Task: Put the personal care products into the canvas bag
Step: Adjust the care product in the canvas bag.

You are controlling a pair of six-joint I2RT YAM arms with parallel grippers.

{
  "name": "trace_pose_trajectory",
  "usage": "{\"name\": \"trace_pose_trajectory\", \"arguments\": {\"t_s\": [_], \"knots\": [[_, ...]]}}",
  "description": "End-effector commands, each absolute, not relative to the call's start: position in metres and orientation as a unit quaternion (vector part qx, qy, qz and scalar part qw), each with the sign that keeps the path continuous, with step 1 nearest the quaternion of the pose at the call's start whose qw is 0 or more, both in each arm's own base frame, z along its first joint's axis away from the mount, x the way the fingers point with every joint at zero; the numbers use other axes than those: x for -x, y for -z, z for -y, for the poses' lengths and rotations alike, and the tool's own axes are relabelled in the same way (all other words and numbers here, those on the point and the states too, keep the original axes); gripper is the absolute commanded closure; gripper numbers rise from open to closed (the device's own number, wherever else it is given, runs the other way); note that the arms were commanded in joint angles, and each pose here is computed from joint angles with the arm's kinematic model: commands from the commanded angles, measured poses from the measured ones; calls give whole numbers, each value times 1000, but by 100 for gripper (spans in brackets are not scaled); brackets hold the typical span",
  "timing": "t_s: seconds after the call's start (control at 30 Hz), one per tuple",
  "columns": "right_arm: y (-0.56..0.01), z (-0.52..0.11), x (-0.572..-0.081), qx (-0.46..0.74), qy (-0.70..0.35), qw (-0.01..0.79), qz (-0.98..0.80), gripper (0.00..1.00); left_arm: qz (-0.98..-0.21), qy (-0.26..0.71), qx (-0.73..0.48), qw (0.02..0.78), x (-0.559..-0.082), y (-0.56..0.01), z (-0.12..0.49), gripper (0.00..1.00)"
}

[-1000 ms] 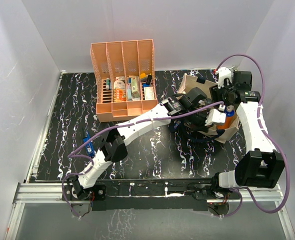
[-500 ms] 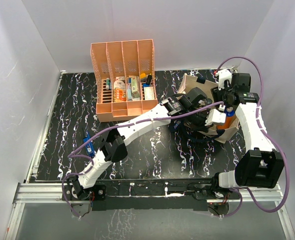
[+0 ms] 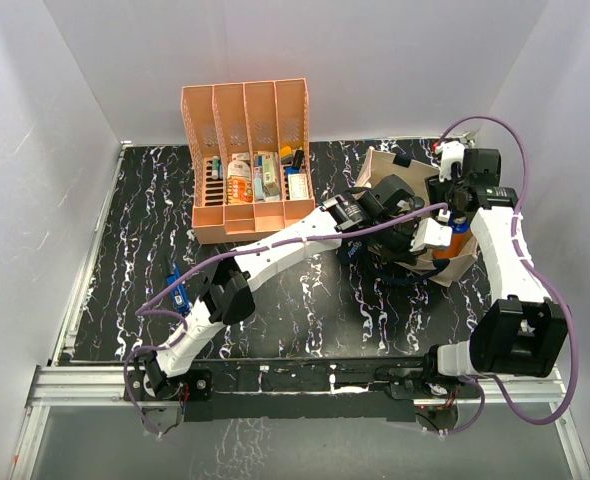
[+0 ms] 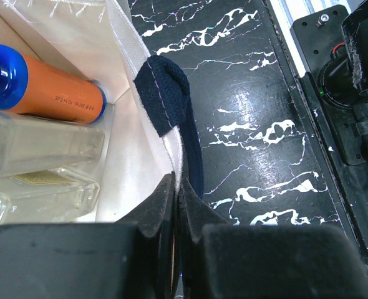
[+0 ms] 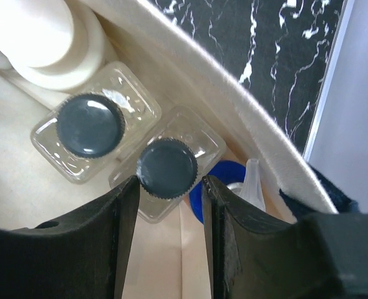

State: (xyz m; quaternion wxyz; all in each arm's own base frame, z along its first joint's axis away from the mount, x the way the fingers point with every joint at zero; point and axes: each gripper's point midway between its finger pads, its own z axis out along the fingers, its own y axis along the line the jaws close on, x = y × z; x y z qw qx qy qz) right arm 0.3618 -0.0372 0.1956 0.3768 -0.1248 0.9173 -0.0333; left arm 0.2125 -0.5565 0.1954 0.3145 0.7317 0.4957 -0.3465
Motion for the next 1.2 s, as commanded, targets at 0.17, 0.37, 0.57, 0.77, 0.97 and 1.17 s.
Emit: {"name": "trace_pose_trajectory", "arguments": {"t_s": [0.17,0.37,0.57,0.77,0.97,1.17], "knots": [[-200,56,-345,82,64,385,-917,57,-465,371,-737,320,-189,-221,561,100],[-199,58,-336,74,68,381,-919,60,-467,369,-737,320,-188,-221,561,100],[-211,38,-340,101,19,406,-908,57,-467,367,-738,320,-187,-221,561,100],[-229,29,-356,113,-7,429,-896,46,-467,366,-738,322,-187,-223,560,100],[-228,41,-376,106,17,427,-898,41,-469,362,-737,324,-189,-223,559,100],[-218,47,-385,102,26,417,-903,43,-471,360,-738,324,-190,-222,559,100]]}}
